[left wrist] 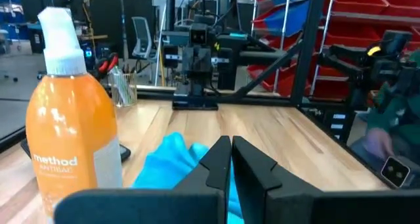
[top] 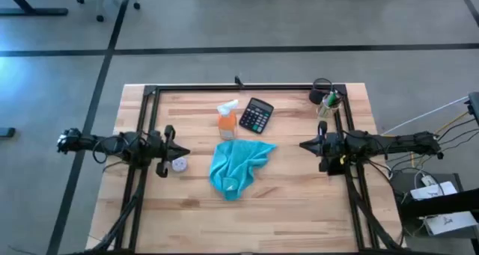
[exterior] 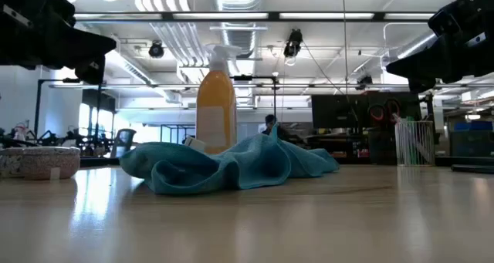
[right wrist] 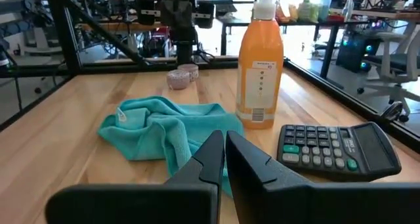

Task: Apply microfiber cloth
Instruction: Return to Home Position

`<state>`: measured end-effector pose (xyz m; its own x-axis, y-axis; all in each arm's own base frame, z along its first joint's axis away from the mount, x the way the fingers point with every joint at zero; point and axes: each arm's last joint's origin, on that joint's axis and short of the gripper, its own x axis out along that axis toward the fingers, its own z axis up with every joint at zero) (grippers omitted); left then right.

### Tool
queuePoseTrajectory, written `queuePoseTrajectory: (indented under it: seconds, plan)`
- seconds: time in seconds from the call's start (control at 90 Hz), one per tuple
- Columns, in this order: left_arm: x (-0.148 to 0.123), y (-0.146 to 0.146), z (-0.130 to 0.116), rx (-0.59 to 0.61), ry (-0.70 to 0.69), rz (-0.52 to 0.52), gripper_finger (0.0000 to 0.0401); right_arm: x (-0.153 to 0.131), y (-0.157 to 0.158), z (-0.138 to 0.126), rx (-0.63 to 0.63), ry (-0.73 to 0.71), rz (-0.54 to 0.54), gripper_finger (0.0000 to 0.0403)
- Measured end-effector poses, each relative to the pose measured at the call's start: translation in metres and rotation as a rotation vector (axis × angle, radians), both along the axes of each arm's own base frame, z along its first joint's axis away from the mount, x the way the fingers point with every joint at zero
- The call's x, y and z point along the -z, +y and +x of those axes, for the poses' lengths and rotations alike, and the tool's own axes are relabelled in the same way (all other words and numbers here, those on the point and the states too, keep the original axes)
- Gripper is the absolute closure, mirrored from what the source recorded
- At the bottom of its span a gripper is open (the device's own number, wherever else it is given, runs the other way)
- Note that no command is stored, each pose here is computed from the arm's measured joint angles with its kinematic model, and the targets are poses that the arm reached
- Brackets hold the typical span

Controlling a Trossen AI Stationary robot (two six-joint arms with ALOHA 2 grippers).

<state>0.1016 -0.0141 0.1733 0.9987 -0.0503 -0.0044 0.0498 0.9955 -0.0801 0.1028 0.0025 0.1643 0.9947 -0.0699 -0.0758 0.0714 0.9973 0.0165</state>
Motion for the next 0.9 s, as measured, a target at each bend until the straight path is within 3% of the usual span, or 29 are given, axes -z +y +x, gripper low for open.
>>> queuePoseTrajectory:
  seconds: [0.9]
  plan:
    - [0.012,-0.002,0.009,0.0,0.142,0.025,0.0401,0.0,0.0,0.0,0.0,0.0,0.0,0.0401]
